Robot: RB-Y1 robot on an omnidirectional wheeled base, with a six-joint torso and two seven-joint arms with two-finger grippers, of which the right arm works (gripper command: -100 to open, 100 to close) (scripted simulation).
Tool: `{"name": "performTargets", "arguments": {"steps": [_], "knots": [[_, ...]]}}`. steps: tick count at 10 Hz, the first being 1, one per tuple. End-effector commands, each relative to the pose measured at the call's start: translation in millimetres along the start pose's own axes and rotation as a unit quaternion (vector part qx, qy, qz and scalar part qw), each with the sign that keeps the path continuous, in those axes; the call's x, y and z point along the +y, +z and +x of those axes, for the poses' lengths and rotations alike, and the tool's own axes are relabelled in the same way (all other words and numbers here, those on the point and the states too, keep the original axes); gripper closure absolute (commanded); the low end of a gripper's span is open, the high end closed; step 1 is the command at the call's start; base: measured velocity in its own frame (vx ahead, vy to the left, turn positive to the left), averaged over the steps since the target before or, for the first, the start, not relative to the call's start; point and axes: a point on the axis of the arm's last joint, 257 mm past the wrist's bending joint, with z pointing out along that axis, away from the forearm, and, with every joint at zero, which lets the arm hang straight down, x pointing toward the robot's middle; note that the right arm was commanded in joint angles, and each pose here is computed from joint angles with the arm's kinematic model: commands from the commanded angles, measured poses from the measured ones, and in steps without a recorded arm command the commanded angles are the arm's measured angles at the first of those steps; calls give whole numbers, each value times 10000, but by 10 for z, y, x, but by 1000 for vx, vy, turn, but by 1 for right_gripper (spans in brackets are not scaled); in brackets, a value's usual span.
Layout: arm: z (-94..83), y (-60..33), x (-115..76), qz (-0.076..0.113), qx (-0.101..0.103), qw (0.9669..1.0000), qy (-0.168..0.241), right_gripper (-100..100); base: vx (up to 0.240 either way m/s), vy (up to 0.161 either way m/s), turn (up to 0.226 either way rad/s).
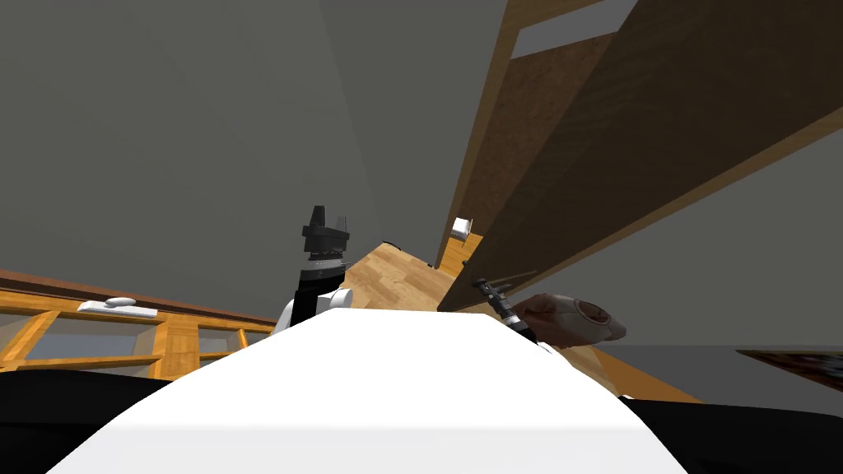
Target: Pull the door open
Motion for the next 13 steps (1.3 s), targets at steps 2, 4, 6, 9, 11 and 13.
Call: {"name": "performTargets", "arguments": {"steps": [2,4,6,9,11,13], "knots": [[175,-163,-8,-29,269,9996,21,100,-22,-45,-48],[253,-262,6,-51,432,9991,25,100,-24,-68,-26],[324,-355,21,-71,579,9983,35,100,-35,-20,46],[406,-465,41,-93,751,9971,53,100,-61,-37,76],[406,-465,41,-93,751,9971,53,100,-27,-7,-10],[424,-490,45,-97,789,9968,58,100,-19,-9,10]]}}
